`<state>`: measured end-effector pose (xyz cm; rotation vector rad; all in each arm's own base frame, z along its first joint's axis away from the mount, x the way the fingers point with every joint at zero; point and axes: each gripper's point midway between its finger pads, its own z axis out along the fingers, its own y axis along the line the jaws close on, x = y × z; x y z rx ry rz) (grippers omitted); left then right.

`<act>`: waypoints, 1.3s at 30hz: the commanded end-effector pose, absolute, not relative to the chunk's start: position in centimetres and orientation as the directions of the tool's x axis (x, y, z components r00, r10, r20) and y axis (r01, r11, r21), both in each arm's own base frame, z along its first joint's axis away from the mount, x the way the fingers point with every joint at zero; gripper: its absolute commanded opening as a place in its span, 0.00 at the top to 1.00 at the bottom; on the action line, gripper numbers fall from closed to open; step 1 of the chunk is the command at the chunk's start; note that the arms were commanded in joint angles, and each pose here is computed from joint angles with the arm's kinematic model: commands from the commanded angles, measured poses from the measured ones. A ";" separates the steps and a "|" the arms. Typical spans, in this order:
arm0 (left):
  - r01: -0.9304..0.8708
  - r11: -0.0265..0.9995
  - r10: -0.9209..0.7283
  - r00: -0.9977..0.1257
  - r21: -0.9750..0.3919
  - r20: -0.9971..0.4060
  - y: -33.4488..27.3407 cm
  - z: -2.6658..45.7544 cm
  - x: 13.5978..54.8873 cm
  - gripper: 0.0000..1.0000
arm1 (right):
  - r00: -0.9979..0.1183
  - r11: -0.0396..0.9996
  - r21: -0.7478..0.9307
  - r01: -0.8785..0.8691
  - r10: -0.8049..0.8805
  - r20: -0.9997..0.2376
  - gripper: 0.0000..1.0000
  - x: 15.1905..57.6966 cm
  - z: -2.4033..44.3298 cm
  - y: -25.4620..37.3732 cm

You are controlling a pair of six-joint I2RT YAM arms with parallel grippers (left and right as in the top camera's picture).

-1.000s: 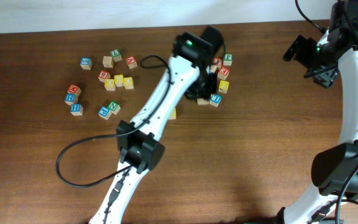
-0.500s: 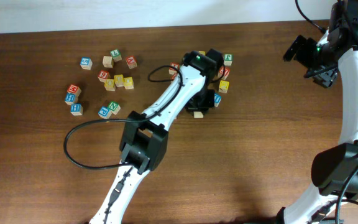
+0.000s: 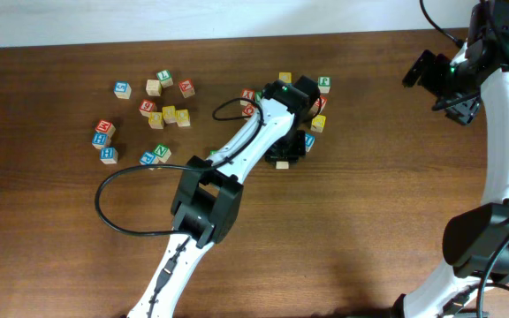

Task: Spell out RSS

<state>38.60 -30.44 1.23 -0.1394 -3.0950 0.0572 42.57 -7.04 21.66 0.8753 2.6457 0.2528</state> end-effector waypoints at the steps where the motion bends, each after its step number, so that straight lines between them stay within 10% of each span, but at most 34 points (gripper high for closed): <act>1: 0.072 0.997 0.073 -0.997 -0.014 0.032 -29.8 1.0 39.0 0.67 | -0.757 0.797 0.266 0.542 0.600 -0.258 0.02 42.6 21.3 -7.0; 30: 0.058 0.997 0.059 -0.998 -0.048 0.015 -29.9 3.9 39.7 0.62 | -0.757 0.797 0.266 0.542 0.600 -0.258 0.02 42.6 21.3 -7.0; 39: 0.032 0.992 0.018 -0.993 -0.119 -0.117 -27.1 12.9 42.7 0.63 | -0.757 0.797 0.266 0.542 0.601 -0.258 0.02 42.6 21.3 -7.0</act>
